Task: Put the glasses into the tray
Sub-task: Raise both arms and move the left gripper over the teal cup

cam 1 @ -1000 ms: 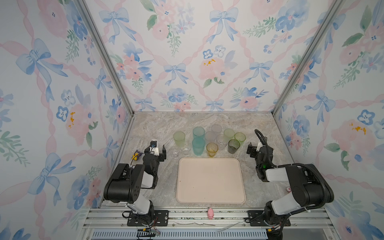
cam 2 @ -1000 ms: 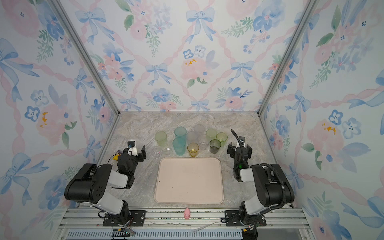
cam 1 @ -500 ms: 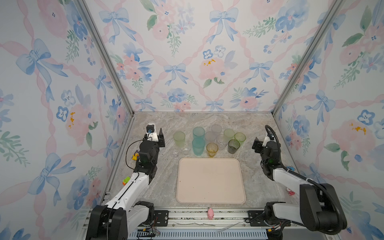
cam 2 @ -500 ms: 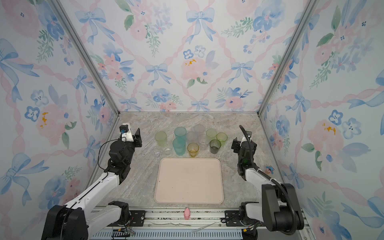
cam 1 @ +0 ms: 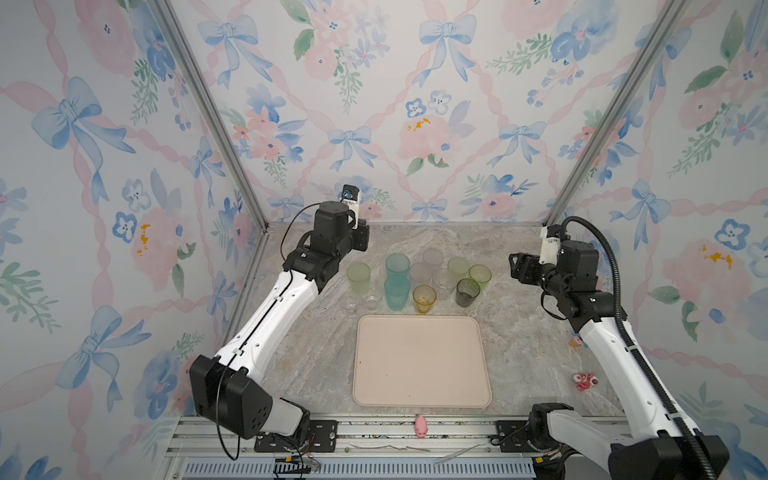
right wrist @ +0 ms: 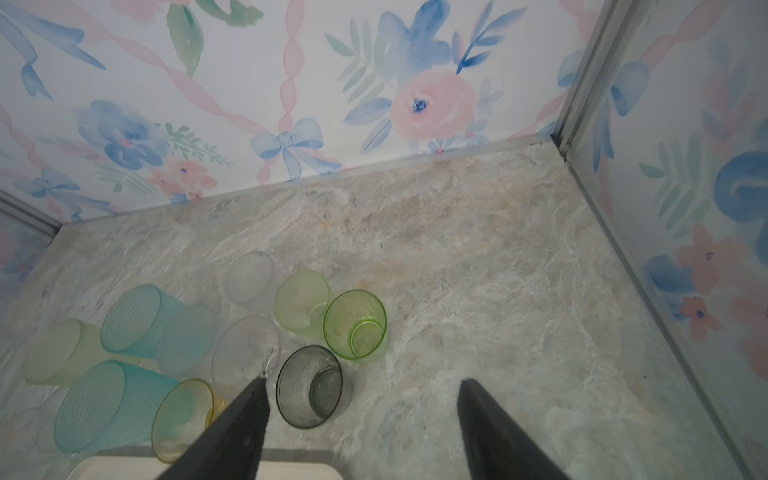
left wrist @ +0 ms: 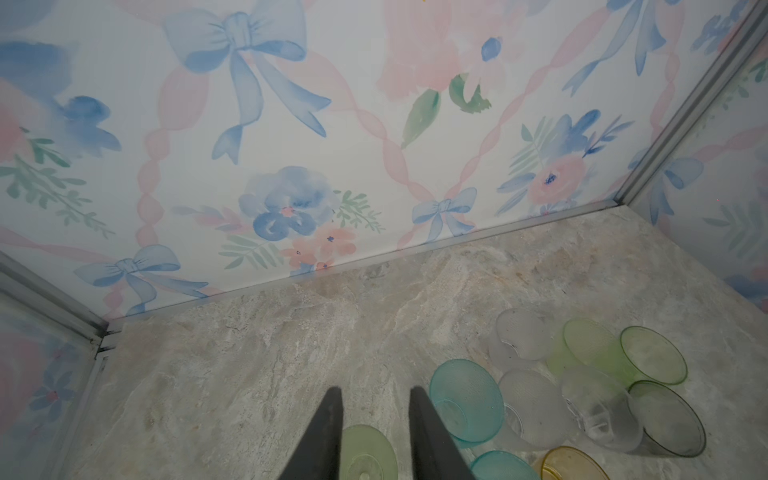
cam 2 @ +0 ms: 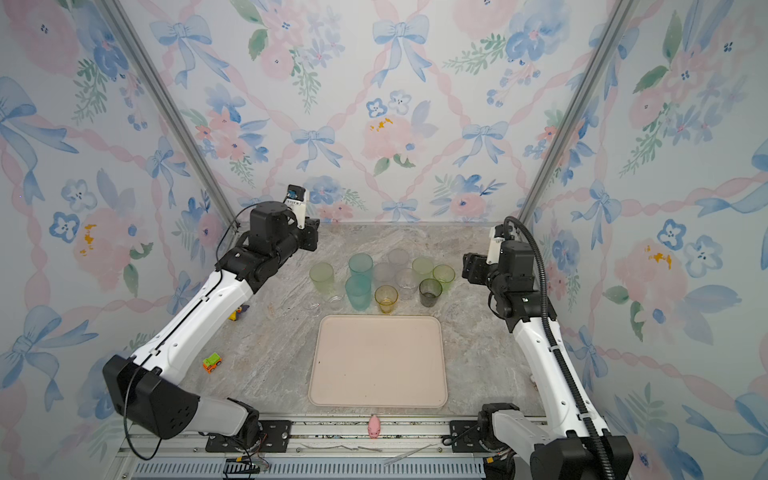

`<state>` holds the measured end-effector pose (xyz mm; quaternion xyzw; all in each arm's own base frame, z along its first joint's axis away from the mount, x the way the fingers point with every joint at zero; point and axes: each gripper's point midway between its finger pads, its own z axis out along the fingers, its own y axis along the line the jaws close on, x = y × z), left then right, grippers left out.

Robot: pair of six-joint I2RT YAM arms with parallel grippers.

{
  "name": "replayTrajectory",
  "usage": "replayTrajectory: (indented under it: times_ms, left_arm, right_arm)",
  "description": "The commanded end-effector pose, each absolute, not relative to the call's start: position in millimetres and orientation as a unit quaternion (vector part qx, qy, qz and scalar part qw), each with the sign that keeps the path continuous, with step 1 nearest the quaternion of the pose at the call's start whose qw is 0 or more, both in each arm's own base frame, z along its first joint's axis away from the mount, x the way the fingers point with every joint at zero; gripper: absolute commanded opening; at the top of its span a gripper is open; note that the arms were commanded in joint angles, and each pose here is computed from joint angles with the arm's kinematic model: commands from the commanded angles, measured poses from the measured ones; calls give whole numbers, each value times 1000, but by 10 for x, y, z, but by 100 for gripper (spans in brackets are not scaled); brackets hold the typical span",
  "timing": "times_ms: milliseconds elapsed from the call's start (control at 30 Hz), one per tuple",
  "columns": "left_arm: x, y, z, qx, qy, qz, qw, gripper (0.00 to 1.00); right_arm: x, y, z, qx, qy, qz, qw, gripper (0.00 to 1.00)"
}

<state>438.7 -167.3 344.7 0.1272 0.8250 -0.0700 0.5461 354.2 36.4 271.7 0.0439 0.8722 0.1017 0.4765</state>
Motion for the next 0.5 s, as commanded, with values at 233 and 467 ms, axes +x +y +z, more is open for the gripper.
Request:
replayTrajectory:
  times_ms: [233, 467]
  left_arm:
    - [4541, -2125, 2496, 230, 900, -60, 366, 31]
    - [4694, -2202, 2212, 243, 917, -45, 313, 34]
  right_arm:
    - [3273, 814, 2661, -6, 903, 152, 402, 75]
    - [3311, 956, 2629, -24, 903, 161, 397, 76]
